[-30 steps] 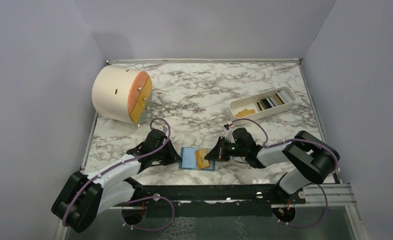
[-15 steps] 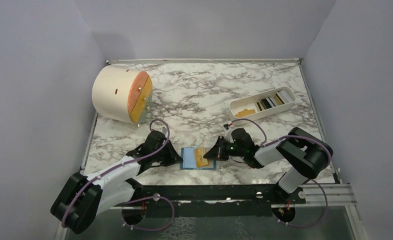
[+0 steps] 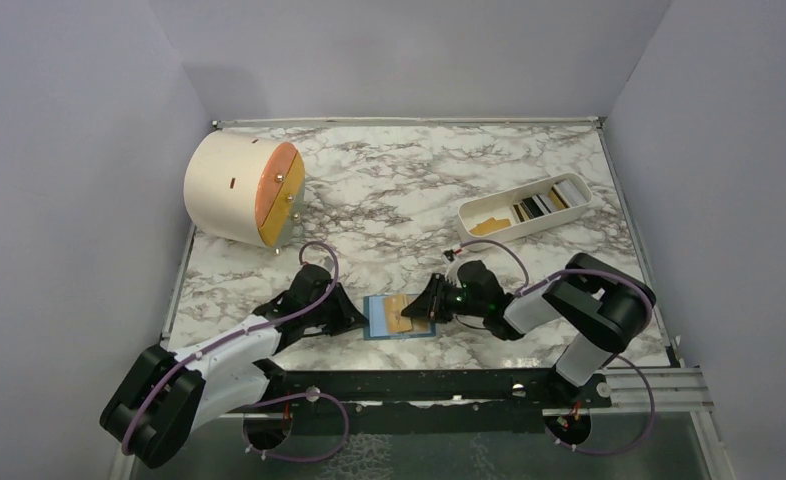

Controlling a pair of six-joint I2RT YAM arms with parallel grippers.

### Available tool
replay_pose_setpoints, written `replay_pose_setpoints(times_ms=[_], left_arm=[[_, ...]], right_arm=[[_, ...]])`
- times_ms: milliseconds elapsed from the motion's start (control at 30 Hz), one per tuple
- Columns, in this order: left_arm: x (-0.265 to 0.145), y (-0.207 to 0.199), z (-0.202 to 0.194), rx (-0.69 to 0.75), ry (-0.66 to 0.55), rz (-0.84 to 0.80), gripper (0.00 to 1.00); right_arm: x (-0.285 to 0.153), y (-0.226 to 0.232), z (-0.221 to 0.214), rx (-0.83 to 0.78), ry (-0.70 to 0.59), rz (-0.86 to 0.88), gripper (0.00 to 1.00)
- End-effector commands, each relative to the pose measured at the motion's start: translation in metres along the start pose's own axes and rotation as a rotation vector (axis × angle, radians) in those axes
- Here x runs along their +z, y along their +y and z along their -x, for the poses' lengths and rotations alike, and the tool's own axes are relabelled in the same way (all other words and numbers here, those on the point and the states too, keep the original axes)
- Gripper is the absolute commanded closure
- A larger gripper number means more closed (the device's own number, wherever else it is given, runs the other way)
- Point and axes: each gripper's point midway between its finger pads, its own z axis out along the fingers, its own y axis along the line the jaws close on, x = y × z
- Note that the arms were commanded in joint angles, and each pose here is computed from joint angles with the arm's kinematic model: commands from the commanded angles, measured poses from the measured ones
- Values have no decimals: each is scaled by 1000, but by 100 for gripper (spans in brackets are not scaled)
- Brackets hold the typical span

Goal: Put the credit cards into the card holder
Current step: Insert the credit card into the card holder.

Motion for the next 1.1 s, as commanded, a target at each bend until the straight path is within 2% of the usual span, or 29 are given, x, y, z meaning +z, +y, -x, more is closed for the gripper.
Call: replay_pose_setpoints(times_ms=[0, 67, 133, 200, 567, 900, 1000, 1067], left_arm=[[0, 4, -7, -13, 16, 0, 83], [0, 4, -6, -7, 11, 0, 83], [0, 4, -6, -3, 11, 1, 83], [0, 3, -5, 0, 7, -2, 83], [0, -2, -2, 14, 7, -8, 83], [-2, -3, -3, 2, 2, -18, 83], [-2, -2, -2, 8, -3, -12, 83], [-2, -2, 0, 18, -4, -1, 84]], right_arm=[[5, 0, 8, -51, -28, -50, 76], [-1, -1, 14, -89, -46, -114, 68], [-8, -8, 17, -122, -46, -189, 56], [-12, -5, 22, -158, -51, -210, 53], [6, 1, 3, -204, 35, -198, 55], [16, 11, -7, -160, 21, -176, 68], [15, 12, -7, -186, 35, -194, 68], [12, 17, -10, -259, 76, -178, 65]])
